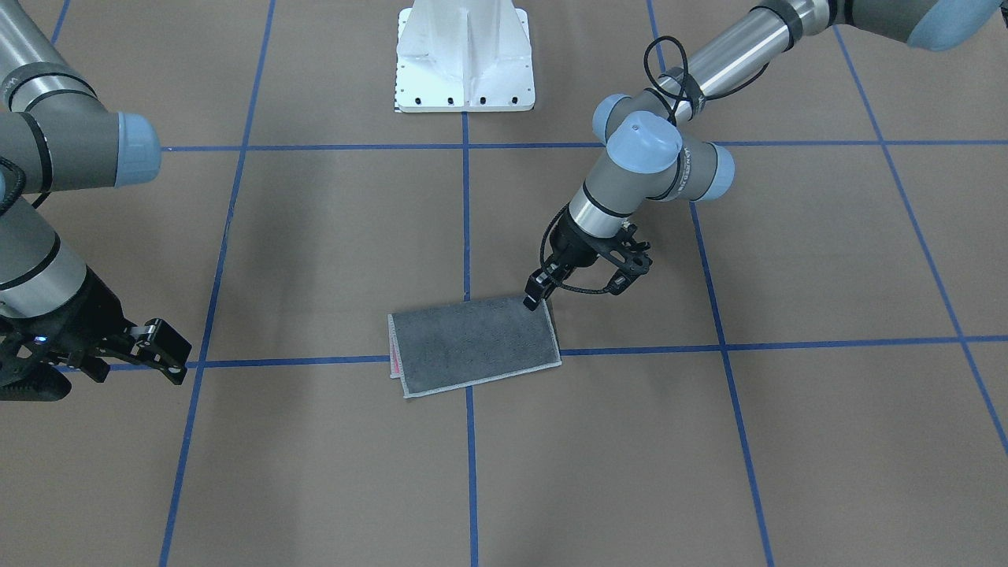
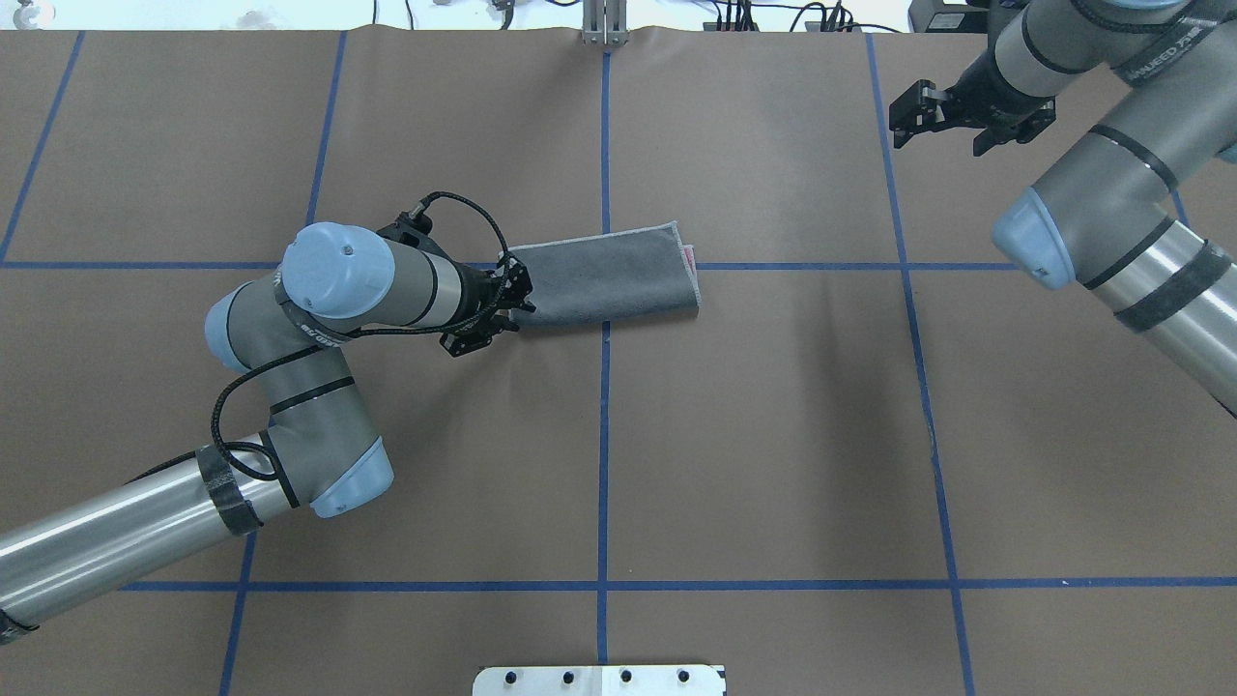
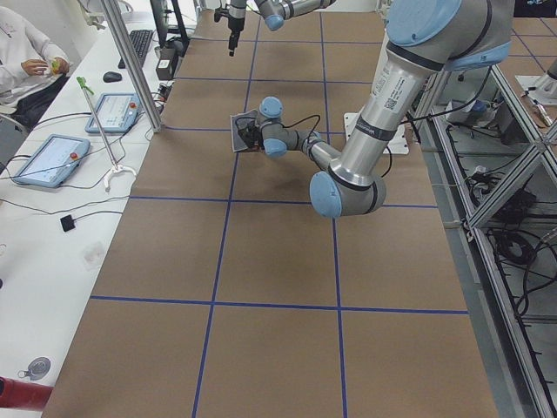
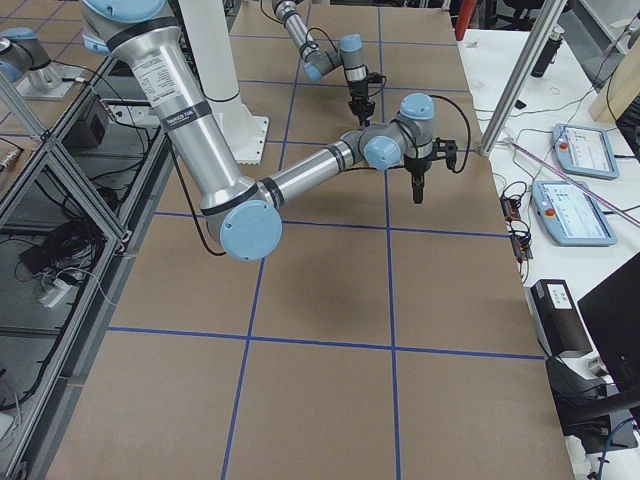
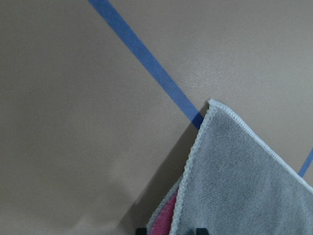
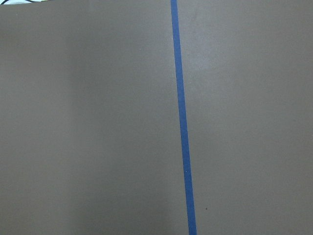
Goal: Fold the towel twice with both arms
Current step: 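Lower the left gripper onto the towel strip's end and close it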
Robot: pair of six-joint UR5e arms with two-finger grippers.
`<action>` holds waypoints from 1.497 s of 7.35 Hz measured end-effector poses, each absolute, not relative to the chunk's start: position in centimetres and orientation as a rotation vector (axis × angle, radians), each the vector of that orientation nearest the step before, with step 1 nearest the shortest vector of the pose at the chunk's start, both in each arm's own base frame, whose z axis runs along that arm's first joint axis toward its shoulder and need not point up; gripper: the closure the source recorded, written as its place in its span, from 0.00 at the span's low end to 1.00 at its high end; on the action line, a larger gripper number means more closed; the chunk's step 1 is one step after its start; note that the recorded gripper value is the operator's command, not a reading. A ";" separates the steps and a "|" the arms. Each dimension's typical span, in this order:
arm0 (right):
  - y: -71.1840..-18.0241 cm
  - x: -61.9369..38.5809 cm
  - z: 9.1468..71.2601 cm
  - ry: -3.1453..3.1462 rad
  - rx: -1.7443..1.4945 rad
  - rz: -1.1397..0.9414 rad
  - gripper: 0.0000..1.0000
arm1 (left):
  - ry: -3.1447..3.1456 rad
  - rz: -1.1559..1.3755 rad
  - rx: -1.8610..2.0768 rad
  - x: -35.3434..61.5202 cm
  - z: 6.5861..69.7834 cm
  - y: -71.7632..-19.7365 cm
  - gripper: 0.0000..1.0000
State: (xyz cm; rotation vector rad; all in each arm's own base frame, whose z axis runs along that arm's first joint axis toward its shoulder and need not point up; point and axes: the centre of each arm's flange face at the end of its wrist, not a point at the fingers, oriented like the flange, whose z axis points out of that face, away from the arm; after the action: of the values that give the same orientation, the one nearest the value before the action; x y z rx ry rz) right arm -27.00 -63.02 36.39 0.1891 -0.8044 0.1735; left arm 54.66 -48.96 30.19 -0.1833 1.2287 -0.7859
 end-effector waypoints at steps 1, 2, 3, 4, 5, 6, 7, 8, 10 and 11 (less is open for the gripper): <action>-63.0 -27.0 36.3 -0.805 0.190 0.173 0.00 | 1.231 -0.784 -0.182 54.6 30.1 -48.9 0.61; -63.0 -27.0 36.3 -0.807 0.192 0.172 0.00 | 1.237 -0.781 -0.181 54.5 29.8 -48.9 0.61; -63.0 -27.0 36.2 -0.807 0.193 0.172 0.00 | 1.240 -0.779 -0.179 54.4 29.6 -48.8 0.63; -63.0 -27.0 36.2 -0.808 0.194 0.172 0.00 | 1.241 -0.778 -0.179 54.3 29.6 -48.8 0.71; -63.0 -26.9 36.2 -0.808 0.194 0.172 0.00 | 1.240 -0.778 -0.179 54.3 29.7 -48.8 0.72; -63.0 -26.9 36.2 -0.808 0.194 0.173 0.00 | 1.240 -0.779 -0.179 54.3 29.7 -48.8 0.72; -63.0 -26.9 36.2 -0.808 0.194 0.173 0.00 | 1.240 -0.779 -0.178 54.3 29.7 -48.8 0.72; -63.0 -26.9 36.2 -0.808 0.194 0.173 0.00 | 1.242 -0.778 -0.177 54.2 29.6 -48.8 0.72; -63.0 -27.0 36.2 -0.808 0.194 0.172 0.00 | 1.243 -0.778 -0.176 54.2 29.5 -48.9 0.81; -63.0 -27.0 36.2 -0.808 0.194 0.172 0.00 | 1.244 -0.776 -0.173 54.2 29.5 -48.9 0.84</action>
State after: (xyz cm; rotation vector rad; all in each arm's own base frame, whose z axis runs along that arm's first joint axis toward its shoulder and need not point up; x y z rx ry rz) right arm -26.96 -62.96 36.15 0.1939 -0.8080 0.1719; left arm 54.17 -48.90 29.46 -0.1729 1.2438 -0.7756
